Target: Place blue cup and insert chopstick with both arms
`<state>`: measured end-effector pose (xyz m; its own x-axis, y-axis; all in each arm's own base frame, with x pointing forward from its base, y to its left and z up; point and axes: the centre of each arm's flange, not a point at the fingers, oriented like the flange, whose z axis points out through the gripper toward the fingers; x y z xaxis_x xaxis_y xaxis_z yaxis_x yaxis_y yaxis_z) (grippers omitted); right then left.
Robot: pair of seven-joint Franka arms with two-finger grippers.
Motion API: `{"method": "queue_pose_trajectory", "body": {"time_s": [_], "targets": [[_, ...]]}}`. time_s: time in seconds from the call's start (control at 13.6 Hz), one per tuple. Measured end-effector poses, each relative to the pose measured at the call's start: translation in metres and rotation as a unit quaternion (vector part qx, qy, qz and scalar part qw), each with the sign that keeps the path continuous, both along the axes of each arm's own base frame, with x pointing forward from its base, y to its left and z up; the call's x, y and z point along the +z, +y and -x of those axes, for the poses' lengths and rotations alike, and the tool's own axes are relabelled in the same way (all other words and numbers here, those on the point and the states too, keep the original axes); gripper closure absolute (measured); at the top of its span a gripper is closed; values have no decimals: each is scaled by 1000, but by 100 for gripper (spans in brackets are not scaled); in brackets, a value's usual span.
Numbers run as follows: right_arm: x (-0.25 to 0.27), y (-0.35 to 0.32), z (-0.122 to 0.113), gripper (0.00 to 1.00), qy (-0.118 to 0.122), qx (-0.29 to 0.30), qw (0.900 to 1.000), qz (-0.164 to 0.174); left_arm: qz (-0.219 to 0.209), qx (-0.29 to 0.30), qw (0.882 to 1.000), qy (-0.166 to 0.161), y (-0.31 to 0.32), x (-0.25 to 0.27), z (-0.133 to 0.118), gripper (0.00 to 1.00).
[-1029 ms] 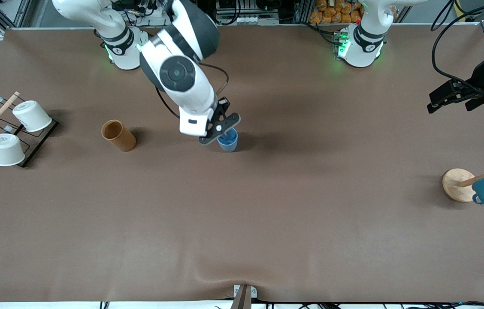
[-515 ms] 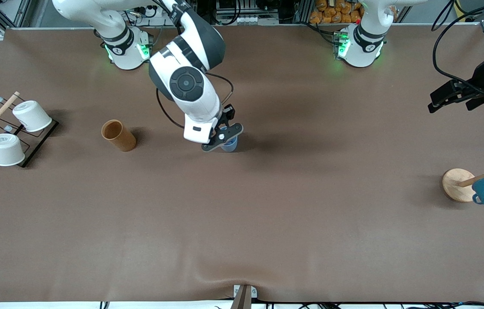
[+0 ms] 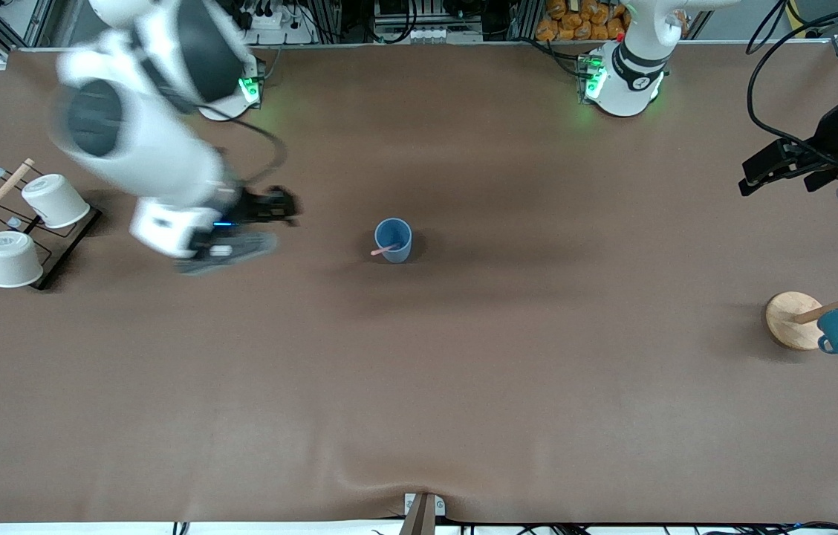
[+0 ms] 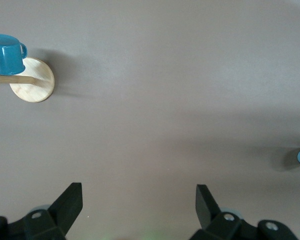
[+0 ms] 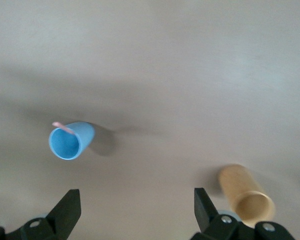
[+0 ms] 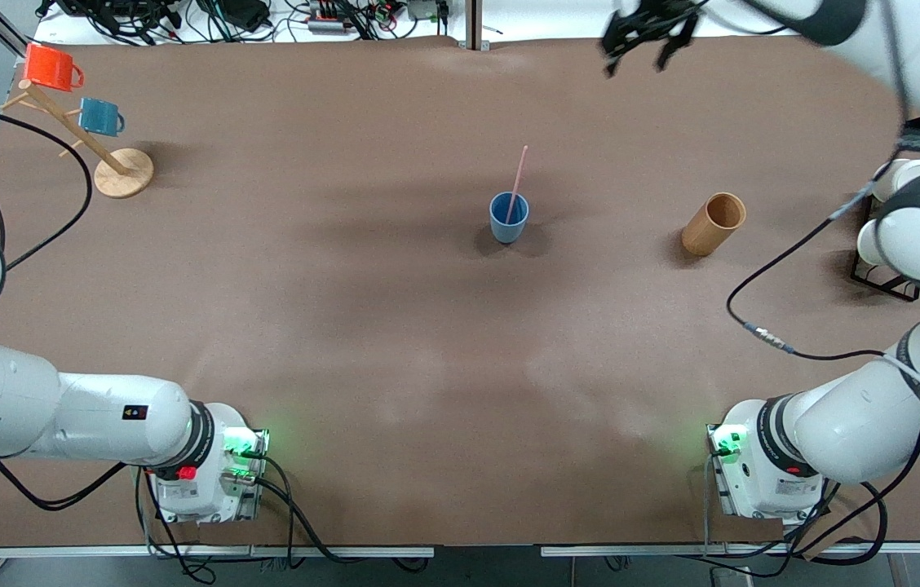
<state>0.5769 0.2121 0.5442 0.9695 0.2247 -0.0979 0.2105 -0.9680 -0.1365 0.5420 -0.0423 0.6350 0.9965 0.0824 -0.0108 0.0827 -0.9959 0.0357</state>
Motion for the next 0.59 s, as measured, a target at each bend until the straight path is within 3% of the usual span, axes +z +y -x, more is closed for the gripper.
{"method": "queue_pose_trajectory", "body": {"time_s": [0.29,0.59], "targets": [[48,-145,0,0,-6,-54,998,3,0,1,1000,-1,1,0,0,0],[98,-204,36,0,-12,-91,995,41,0,0,1000,-1,0,1,0,0]]}}
